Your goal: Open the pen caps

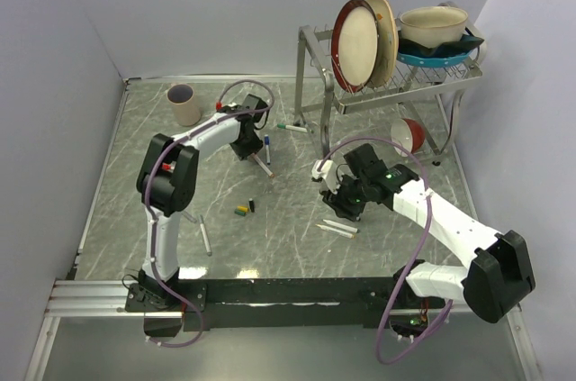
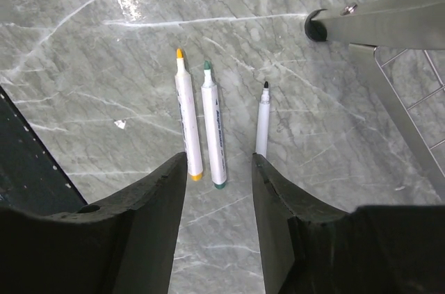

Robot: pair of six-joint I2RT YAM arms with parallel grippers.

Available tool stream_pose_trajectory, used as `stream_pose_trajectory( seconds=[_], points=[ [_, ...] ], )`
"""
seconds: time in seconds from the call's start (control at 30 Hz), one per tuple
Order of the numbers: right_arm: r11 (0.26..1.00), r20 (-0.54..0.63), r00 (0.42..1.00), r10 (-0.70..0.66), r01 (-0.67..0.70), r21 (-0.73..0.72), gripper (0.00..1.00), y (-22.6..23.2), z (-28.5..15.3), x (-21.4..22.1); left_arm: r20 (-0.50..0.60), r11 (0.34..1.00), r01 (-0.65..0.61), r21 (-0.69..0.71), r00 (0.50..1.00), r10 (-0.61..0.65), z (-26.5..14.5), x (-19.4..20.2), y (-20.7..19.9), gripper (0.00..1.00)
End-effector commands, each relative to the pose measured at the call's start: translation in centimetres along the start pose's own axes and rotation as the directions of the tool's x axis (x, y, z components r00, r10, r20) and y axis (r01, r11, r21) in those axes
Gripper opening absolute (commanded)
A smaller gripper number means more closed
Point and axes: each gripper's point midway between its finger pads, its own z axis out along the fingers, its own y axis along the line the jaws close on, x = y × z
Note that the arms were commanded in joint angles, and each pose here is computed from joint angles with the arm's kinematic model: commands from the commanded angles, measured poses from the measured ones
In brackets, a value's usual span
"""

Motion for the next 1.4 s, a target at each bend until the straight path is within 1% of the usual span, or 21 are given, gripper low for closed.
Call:
stream_pose_trajectory(
  seconds=[0.0, 0.33, 0.53, 0.6, 0.7, 0.87, 0.93, 0.97, 1.0, 1.07, 1.1, 1.13, 1.17, 1.2, 1.3, 1.33, 1.37],
  points=[
    [1.000, 0.036, 0.999, -0.024, 0.024, -0.007, 0.50, 0.2, -0.5, -0.7, -0.005, 0.999, -0.027, -0.020, 1.000, 0.026, -0.4, -0.2, -0.4, 0.42],
    [0.999, 0.029, 0.999, -0.032, 0.033, -0.025, 0.50, 0.7, -0.2, -0.7, -0.029, 0.996, -0.062, -0.070, 0.998, 0.060, 1.4, 0.4, -0.1, 0.42],
    [0.999, 0.021, 0.999, -0.029, 0.030, -0.029, 0.50, 0.8, 0.1, -0.6, -0.025, 0.992, -0.072, -0.104, 0.997, 0.069, 2.0, 0.6, 0.6, 0.40],
    [0.999, 0.020, 0.999, -0.030, 0.030, -0.032, 0.50, 0.8, 0.1, -0.5, -0.019, 0.991, -0.068, -0.116, 0.998, 0.066, 1.9, 0.6, 1.1, 0.32],
    [0.999, 0.022, 0.999, -0.031, 0.032, -0.038, 0.50, 0.9, 0.1, -0.6, -0.006, 0.993, -0.058, -0.105, 0.998, 0.058, 1.7, 0.7, 1.5, 0.27],
    [0.998, 0.028, 0.999, -0.035, 0.036, -0.051, 0.50, 1.1, 0.1, -0.7, 0.013, 0.994, -0.046, -0.103, 0.999, 0.047, 1.0, 0.9, 2.8, 0.24],
    [0.998, 0.040, 0.999, -0.038, 0.040, -0.058, 0.50, 1.3, 0.0, -0.9, 0.037, 0.997, -0.027, -0.074, 0.999, 0.030, 0.1, 0.7, 3.1, 0.22],
    [0.997, 0.045, 0.998, -0.039, 0.042, -0.067, 0.50, 1.5, -0.1, -1.0, 0.049, 0.999, -0.017, -0.049, 0.999, 0.020, -0.3, 0.6, 3.1, 0.20],
    [0.995, 0.065, 0.997, -0.039, 0.045, -0.089, 0.50, 1.9, -0.2, -1.3, 0.072, 1.000, -0.002, 0.005, 0.997, 0.001, -0.8, 0.2, 2.3, 0.19],
    [0.992, 0.096, 0.994, -0.047, 0.058, -0.114, 0.50, 2.5, -0.7, -1.9, 0.094, 0.997, 0.009, 0.074, 0.995, -0.016, -2.5, 0.1, 2.7, 0.15],
    [0.990, 0.108, 0.993, -0.050, 0.063, -0.126, 0.50, 2.7, -0.8, -2.1, 0.087, 0.993, 0.008, 0.120, 0.996, -0.018, -3.2, 0.3, 2.3, 0.10],
    [0.986, 0.136, 0.989, -0.054, 0.074, -0.148, 0.50, 3.3, -1.1, -2.6, 0.106, 0.981, 0.011, 0.192, 0.994, -0.032, -4.4, 0.1, 2.0, 0.08],
    [0.985, 0.149, 0.987, -0.054, 0.077, -0.156, 0.50, 3.5, -1.2, -2.9, 0.108, 0.974, 0.007, 0.228, 0.994, -0.032, -5.0, 0.2, 1.9, 0.05],
    [0.983, 0.163, 0.985, -0.057, 0.083, -0.163, 0.50, 3.6, -1.4, -3.1, 0.091, 0.960, 0.003, 0.281, 0.995, -0.030, -5.6, 0.6, 1.4, 0.01],
    [0.979, 0.237, 0.969, -0.073, 0.116, -0.171, 0.50, 4.3, -2.2, -4.5, 0.094, 0.906, -0.009, 0.423, 0.995, -0.034, -8.1, 1.4, 1.0, 0.01],
    [0.979, 0.275, 0.958, -0.078, 0.126, -0.159, 0.50, 4.5, -2.8, -5.1, 0.076, 0.880, -0.011, 0.475, 0.997, -0.029, -9.2, 2.6, 1.8, 0.01],
    [0.977, 0.314, 0.945, -0.093, 0.147, -0.153, 0.50, 4.7, -3.1, -5.9, 0.100, 0.822, -0.015, 0.569, 0.994, -0.052, -10.8, 2.2, 0.4, 0.01]
  ],
)
